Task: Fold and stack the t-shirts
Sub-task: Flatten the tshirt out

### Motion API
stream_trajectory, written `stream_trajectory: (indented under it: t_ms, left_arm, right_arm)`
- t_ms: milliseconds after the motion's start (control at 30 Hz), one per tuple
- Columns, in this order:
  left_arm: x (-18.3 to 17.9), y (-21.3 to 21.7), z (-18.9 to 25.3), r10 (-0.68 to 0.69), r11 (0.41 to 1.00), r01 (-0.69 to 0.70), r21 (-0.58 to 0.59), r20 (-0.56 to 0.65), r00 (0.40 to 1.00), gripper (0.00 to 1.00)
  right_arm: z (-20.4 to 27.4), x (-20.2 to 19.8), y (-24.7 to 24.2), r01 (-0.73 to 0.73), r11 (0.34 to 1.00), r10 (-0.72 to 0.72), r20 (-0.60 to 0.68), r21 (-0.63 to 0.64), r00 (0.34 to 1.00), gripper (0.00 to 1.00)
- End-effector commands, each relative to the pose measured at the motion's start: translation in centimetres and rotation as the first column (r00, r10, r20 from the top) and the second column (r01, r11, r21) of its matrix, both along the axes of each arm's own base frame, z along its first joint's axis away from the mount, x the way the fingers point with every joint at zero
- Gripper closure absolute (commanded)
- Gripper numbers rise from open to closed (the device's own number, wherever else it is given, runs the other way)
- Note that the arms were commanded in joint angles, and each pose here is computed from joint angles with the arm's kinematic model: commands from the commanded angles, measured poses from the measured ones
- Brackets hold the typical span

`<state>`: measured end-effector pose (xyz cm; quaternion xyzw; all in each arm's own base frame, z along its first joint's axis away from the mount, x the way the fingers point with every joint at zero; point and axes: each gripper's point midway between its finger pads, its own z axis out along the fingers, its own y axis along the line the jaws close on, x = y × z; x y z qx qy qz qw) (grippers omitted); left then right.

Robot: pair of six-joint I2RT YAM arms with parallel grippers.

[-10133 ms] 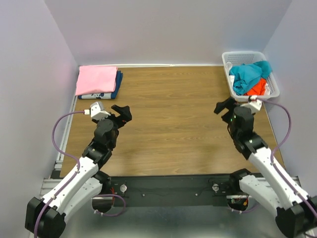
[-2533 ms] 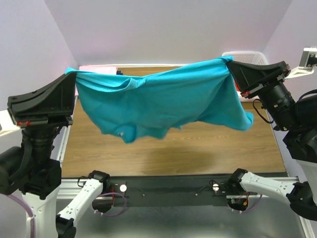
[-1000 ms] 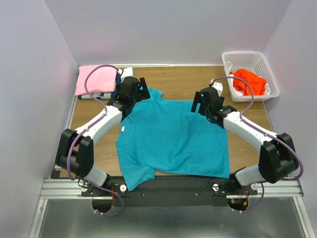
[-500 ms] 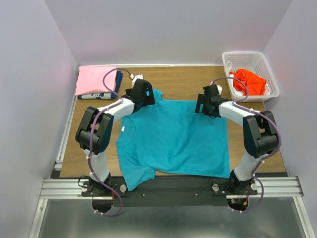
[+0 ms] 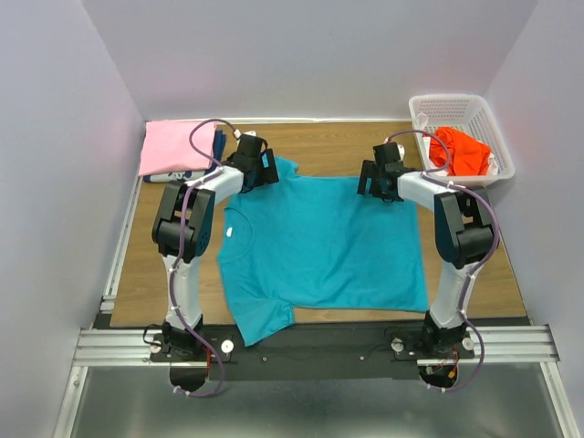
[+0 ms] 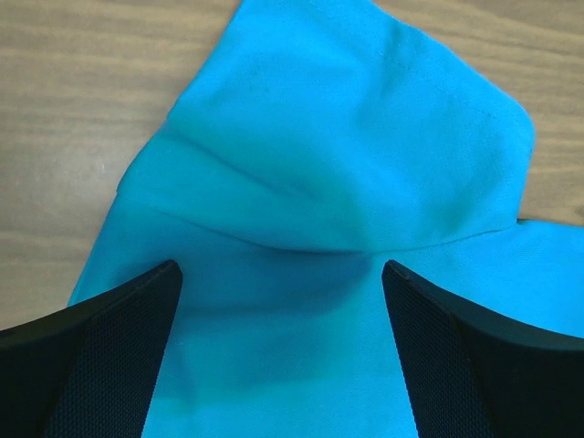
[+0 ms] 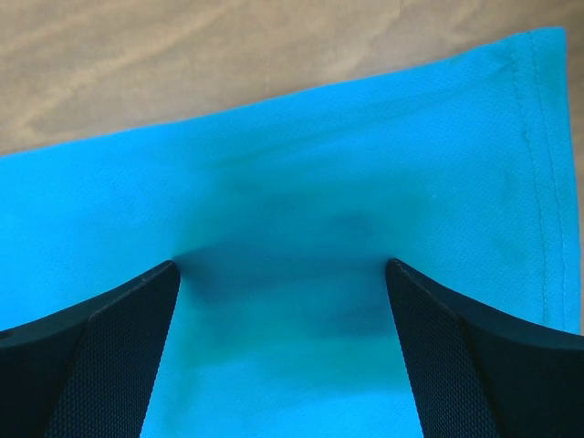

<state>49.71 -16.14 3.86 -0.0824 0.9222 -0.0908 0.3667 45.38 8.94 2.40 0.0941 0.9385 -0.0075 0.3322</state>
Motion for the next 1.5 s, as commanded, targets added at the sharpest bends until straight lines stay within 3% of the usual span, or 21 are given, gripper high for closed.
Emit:
stream_trajectory:
  t_ms: [0,767,1000,1133,1300,1467]
  left_arm:
    - [0.1,-1.3,-1.8,-0.069,0.997,0.068,-0.022,-0.064,0.996,0.02]
    - [8.5,0.2,-1.7,0.018,0.997,-0.024,-0.075,-0.080,0.997,0.02]
    - [9.1,0.2,-2.2,0.023,0.997,-0.029,-0.075,-0.079,0.997,0.02]
    - [10.0,0.1,0.3,0.020,0.996,-0.023,-0.083,-0.031,0.999,0.02]
    - [10.2,0.5,7.3,0.037,0.996,-0.031,-0.081,0.083,0.996,0.02]
    - [6.9,0.3,13.5,0.047,0.997,-0.036,-0.068,0.166,0.985,0.02]
  right_arm:
    - [-2.3,0.3,0.3,-0.022,1.000,0.023,-0.057,0.017,0.998,0.00]
    - [-3.4,7.5,-0.6,-0.038,0.997,0.039,-0.008,0.061,0.999,0.00]
    - [-3.4,8.8,-0.8,-0.069,0.996,0.069,0.006,0.057,0.998,0.00]
    - [-2.0,9.7,-0.8,-0.090,0.995,0.088,0.040,0.049,0.995,0.00]
    - [1.7,9.8,-0.3,-0.129,0.990,0.124,0.099,0.056,0.987,0.00]
    - [8.1,8.0,1.1,-0.191,0.973,0.163,0.195,0.129,0.967,0.00]
